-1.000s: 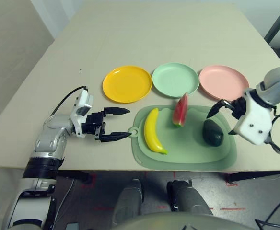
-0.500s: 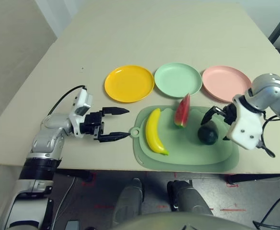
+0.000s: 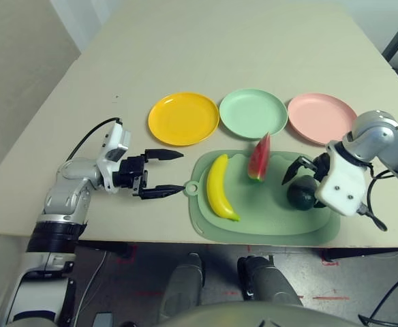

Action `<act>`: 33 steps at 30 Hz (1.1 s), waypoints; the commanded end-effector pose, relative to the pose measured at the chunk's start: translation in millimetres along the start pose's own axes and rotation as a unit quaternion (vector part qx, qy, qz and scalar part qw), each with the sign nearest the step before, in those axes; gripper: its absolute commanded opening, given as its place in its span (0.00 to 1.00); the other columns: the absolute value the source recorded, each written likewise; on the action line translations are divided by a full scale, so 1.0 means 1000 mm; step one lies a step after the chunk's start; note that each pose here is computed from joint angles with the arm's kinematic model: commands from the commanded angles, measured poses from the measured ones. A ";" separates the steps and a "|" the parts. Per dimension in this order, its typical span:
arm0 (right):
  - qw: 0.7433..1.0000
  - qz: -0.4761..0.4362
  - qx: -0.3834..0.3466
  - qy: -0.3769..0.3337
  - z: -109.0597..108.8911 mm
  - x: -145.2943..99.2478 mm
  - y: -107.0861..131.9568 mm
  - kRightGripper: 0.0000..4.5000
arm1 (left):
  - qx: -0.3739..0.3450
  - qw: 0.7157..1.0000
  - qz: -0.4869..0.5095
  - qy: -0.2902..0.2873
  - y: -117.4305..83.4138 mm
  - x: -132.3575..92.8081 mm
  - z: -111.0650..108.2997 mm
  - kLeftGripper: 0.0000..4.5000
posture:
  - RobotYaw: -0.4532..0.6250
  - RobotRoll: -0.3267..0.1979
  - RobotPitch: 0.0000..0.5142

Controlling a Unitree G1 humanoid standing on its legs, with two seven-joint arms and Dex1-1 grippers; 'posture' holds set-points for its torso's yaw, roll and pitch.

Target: Place the fruits into color-matched plates.

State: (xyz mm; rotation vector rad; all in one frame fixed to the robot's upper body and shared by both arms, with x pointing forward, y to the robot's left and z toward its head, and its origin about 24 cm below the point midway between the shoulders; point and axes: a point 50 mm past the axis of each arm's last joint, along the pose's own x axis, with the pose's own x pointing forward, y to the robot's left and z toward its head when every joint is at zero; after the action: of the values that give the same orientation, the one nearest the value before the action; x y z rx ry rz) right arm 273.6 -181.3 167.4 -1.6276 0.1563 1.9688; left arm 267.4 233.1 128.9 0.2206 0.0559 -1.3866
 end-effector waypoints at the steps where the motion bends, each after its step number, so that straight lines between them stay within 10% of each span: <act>1: 1.000 0.008 0.007 0.007 0.001 -0.002 0.004 0.65 | 0.004 1.000 0.001 0.008 0.001 -0.002 0.000 1.00 | 0.45 0.62 0.31; 8: 1.000 -0.006 0.024 0.011 0.000 -0.012 -0.004 0.65 | 0.002 1.000 0.013 0.005 0.003 -0.003 0.000 1.00 | 0.44 0.62 0.31; 19: 0.982 -0.157 0.039 0.102 -0.034 -0.069 -0.091 0.65 | -0.007 0.985 0.173 -0.019 0.006 -0.008 0.002 1.00 | 0.46 0.62 0.29; 33: 0.961 -0.171 0.025 0.214 -0.060 -0.017 -0.126 0.65 | 0.014 0.959 0.284 -0.003 0.008 0.010 0.010 1.00 | 0.51 0.62 0.29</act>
State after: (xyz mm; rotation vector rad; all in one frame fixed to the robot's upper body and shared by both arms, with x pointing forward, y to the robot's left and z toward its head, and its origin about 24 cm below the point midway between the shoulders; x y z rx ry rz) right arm 387.5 -105.1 205.6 -1.8427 0.0497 1.3545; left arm 278.4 225.6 142.0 0.2281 -0.0537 -0.8098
